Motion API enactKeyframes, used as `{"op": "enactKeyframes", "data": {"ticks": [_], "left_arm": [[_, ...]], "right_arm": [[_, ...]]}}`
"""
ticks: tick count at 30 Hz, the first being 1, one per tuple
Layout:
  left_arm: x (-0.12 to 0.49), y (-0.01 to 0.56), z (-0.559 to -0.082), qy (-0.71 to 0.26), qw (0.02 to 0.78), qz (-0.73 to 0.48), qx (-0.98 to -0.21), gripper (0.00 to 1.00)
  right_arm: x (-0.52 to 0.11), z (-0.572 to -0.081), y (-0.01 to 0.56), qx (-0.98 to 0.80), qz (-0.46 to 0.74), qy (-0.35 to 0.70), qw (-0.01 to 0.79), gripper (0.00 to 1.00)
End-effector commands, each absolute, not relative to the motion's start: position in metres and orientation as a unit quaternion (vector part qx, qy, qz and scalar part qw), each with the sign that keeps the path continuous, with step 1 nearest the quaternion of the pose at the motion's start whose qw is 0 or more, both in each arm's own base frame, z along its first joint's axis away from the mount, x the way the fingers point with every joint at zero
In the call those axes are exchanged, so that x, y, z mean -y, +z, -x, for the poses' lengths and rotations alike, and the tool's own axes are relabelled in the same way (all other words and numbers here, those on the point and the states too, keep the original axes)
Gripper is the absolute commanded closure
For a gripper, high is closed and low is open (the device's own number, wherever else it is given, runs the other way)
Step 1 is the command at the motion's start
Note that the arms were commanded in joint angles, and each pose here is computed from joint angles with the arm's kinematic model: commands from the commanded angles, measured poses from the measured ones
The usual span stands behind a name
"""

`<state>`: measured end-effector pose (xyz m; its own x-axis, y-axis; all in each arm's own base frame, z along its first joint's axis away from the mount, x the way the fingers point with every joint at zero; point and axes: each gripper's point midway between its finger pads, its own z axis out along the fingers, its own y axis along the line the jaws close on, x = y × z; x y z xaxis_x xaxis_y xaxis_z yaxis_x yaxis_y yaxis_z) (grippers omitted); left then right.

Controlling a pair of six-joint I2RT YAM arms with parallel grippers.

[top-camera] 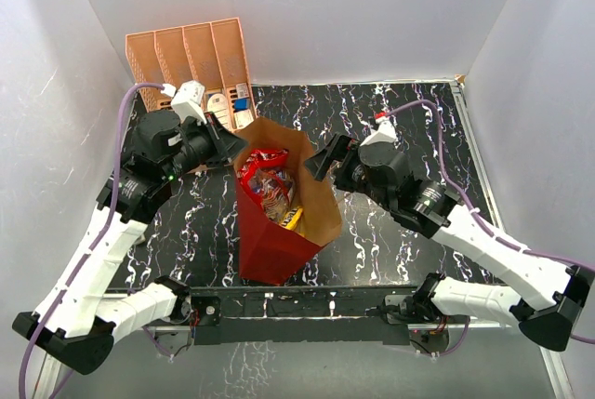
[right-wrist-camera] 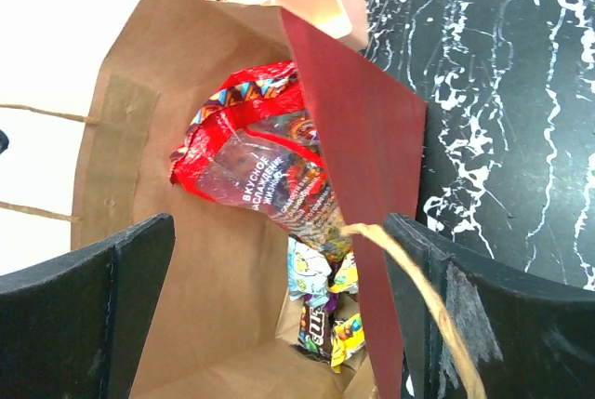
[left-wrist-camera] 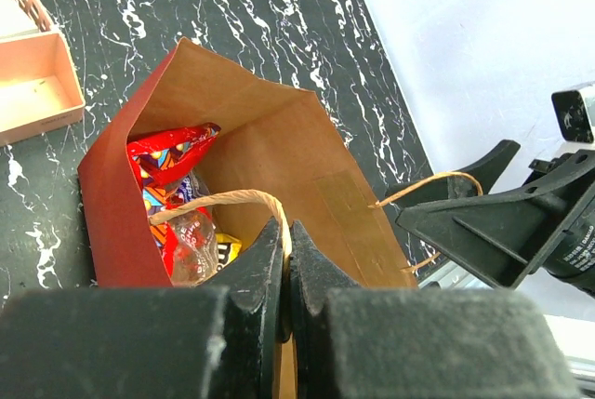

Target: Take the snacks out of the paper bag

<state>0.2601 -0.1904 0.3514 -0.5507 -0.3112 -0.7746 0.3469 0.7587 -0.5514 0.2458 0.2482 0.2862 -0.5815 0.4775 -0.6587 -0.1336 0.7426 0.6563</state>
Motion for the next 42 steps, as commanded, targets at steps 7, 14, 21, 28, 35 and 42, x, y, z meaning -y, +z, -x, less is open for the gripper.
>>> {"op": "enactKeyframes", "data": {"ticks": [7,14,21,28,35,42], "left_arm": [[0.193,0.386,-0.257,-0.367,0.512,-0.033,-0.776,1.0],[0.189,0.386,-0.257,-0.359,0.514,-0.029,-0.779,1.0],[0.189,0.382,-0.257,-0.357,0.508,-0.024,-0.784,1.0],[0.175,0.383,-0.265,-0.318,0.519,-0.006,-0.793,1.0],[0.145,0.399,-0.282,-0.215,0.563,-0.013,-0.798,1.0],[0.118,0.422,-0.288,-0.129,0.616,-0.052,-0.775,1.0]], "right_arm": [[-0.264,-0.234,0.294,-0.83,0.057,0.327,0.449,0.02],[-0.226,-0.247,0.292,-0.859,0.048,0.209,0.465,0.02],[-0.194,-0.255,0.302,-0.856,0.041,0.132,0.498,0.02],[-0.188,-0.282,0.36,-0.809,0.065,0.087,0.578,0.02],[-0.246,-0.278,0.379,-0.773,0.131,0.214,0.583,0.02],[-0.272,-0.268,0.377,-0.765,0.142,0.283,0.561,0.02]]}}
